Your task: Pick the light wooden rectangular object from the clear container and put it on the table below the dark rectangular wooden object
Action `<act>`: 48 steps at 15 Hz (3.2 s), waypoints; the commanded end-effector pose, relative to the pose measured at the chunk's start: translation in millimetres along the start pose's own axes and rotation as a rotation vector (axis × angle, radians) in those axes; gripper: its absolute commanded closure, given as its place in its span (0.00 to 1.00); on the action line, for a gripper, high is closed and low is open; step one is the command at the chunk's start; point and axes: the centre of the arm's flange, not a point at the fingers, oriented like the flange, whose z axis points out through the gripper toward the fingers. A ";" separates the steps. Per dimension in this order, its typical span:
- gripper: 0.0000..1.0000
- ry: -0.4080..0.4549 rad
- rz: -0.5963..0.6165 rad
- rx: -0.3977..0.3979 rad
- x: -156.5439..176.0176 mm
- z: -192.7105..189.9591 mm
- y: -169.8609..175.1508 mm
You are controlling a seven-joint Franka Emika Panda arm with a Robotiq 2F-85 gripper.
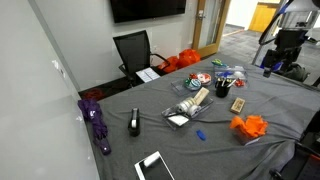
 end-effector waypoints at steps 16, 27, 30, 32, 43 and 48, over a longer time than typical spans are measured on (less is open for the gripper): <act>0.00 0.018 -0.046 0.181 102.4 17.1 -0.6; 0.00 0.055 0.064 0.278 196.5 90.6 6.8; 0.00 0.056 0.055 0.287 224.8 111.6 14.0; 0.00 0.070 0.031 0.315 238.7 124.1 15.8; 0.00 0.061 -0.185 0.389 293.9 179.3 31.7; 0.00 0.067 -0.183 0.354 286.9 194.1 35.8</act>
